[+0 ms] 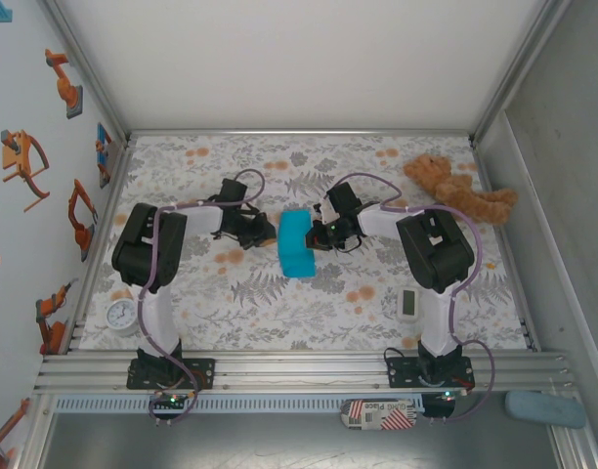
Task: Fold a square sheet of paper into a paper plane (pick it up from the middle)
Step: First fold the square sheet of paper in half at the center of the table.
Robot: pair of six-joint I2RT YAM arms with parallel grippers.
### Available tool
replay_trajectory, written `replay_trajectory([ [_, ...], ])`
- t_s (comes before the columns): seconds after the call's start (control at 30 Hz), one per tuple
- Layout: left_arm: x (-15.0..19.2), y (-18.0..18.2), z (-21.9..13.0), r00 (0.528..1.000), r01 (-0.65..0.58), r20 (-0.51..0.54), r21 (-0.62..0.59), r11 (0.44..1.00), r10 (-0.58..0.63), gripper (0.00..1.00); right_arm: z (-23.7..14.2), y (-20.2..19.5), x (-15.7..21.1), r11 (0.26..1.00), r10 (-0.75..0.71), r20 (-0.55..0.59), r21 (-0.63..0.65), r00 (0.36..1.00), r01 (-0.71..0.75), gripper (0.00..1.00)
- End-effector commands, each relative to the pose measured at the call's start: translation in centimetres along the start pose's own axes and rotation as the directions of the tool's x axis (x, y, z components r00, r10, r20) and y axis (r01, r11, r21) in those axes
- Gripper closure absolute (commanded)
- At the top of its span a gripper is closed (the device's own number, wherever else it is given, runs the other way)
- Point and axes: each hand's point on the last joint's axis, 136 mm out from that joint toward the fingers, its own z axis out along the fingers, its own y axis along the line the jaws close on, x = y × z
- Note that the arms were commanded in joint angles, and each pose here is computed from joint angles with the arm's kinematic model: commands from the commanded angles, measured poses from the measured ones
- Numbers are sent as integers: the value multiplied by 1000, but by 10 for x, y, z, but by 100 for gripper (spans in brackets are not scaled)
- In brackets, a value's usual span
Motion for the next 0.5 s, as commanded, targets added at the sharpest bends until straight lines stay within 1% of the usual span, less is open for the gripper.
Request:
replay_trajectory([
  [0.0,-12,15,-29,995,-36,85,-95,995,44,90,9,-113,77,914,211,-162,383,964,-136,100],
  [0.07,-20,-3,-45,986,-90,135,-73,993,99,90,9,-113,76,914,211,-161,382,964,-137,100],
  [0.17,-22,-36,-53,976,-147,167,20,989,142,89,10,-112,76,915,210,-162,380,964,-136,100],
  [0.23,-16,-53,-43,976,-170,152,75,983,157,90,10,-114,76,913,212,-162,384,964,-136,100],
  [0.27,-11,-57,-36,977,-174,137,84,981,162,90,10,-115,76,913,208,-162,385,965,-133,100],
  [0.37,1,-59,-7,983,-169,84,67,983,164,90,11,-116,76,914,203,-164,386,965,-126,100],
  [0.47,5,-63,12,987,-155,56,94,983,150,90,12,-119,78,912,204,-167,392,965,-124,100],
])
